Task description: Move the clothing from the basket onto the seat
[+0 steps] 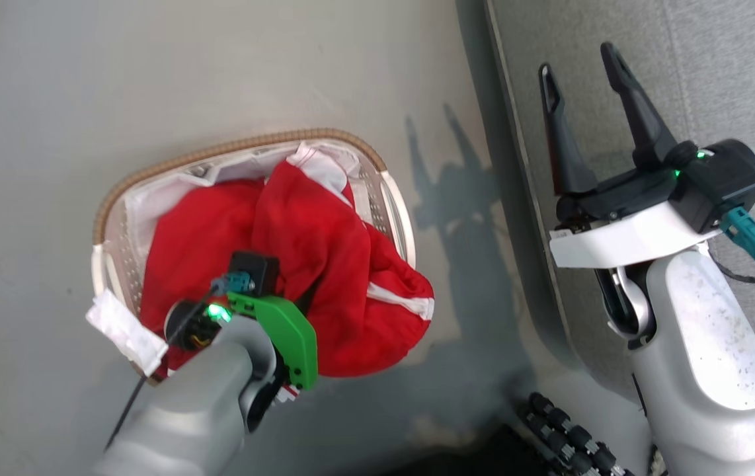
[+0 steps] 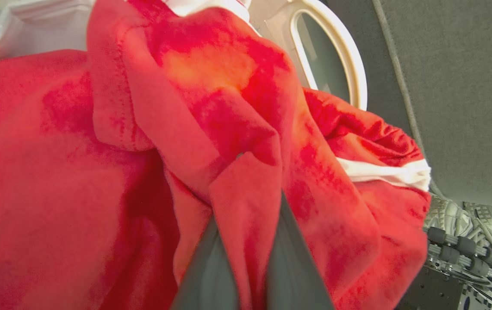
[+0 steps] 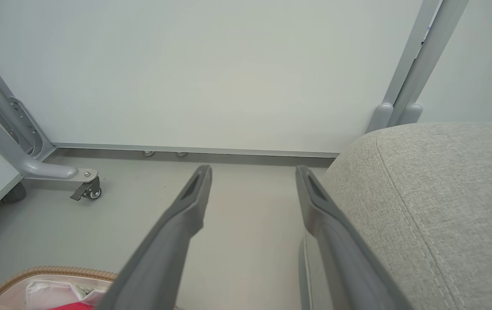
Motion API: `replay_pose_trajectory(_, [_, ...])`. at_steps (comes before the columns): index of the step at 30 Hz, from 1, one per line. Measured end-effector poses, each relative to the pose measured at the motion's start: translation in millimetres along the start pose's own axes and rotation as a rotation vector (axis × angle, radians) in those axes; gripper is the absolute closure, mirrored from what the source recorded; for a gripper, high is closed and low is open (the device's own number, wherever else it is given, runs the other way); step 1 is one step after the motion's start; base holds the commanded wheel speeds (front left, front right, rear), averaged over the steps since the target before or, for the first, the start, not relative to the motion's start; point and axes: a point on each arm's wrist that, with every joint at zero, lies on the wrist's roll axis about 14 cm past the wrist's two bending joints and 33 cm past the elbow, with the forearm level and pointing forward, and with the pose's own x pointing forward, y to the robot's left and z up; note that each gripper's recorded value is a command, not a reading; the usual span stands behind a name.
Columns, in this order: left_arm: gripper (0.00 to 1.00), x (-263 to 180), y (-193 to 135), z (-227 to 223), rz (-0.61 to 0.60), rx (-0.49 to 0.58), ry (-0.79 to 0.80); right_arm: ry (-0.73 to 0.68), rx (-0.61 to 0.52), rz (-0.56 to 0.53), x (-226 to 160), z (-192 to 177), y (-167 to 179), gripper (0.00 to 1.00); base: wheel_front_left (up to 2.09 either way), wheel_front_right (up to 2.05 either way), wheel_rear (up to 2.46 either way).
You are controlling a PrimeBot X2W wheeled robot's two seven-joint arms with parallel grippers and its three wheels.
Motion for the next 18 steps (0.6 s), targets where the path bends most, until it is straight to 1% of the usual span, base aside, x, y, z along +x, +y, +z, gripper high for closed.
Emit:
replay_pose_trajectory(10, [1.0,-32,-31,31,0.006,-0.004,-0.128,-0.037,0.001,-0.012,-23,30,3,0.0,0.0,0.0,0.0])
replay_pose_trajectory(13, [1.0,-43,-40,55,0.005,-0.011,-0.208,-0.041,0.01,-0.018,-33,36,4,0.0,0.0,0.0,0.0])
replay_pose_trajectory(18, [1.0,-67,-54,86,0.009,0.016,-0.327,-0.055,0.021,-0.01,-48,48,11,0.0,0.0,0.0,0.0])
